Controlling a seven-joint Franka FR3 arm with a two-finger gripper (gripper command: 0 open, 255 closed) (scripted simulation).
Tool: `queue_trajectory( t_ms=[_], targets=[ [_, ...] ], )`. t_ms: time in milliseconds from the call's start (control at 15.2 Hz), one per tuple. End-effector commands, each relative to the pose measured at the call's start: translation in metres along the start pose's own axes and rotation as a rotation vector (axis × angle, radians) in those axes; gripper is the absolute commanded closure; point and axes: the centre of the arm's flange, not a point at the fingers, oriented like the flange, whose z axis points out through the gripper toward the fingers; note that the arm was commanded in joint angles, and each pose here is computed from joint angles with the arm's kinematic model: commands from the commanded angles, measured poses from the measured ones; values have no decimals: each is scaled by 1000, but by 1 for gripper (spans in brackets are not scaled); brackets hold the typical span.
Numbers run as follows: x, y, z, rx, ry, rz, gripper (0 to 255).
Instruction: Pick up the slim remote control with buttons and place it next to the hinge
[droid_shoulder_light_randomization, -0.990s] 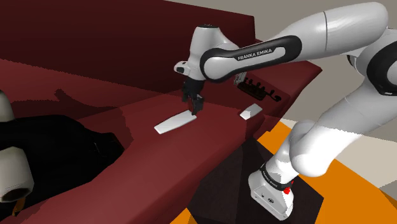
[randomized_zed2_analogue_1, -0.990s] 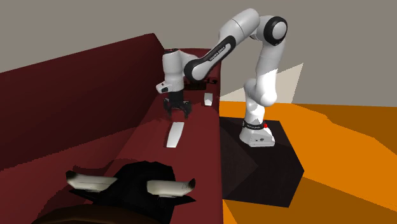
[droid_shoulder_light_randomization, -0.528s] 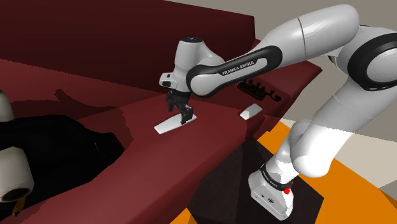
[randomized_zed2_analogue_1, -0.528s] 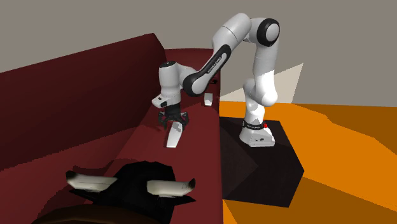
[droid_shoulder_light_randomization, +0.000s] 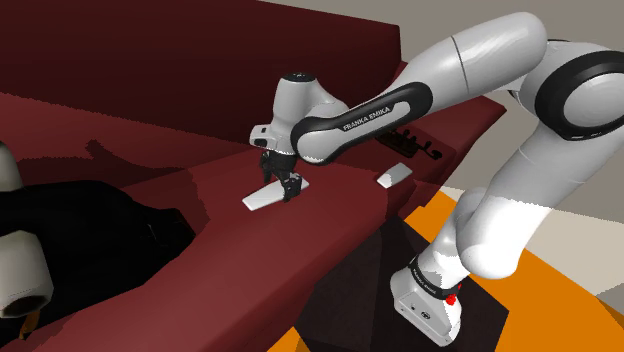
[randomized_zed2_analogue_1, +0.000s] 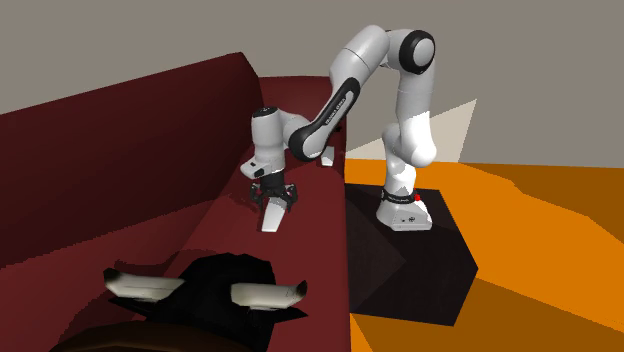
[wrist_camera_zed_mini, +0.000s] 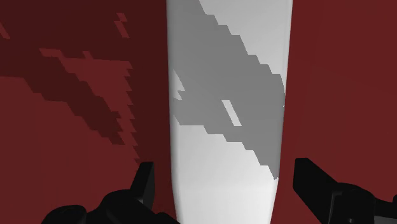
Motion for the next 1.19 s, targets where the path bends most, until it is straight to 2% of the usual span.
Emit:
queue_trajectory(
  t_ms=[0,264,330,924,1122],
  targets=[
    [0,0,0,0,0,0,0],
    [0,0,0,0,0,0,0],
    [0,0,0,0,0,0,255],
    [0,0,0,0,0,0,255],
    [0,0,-15,0,0,0,255]
  ],
)
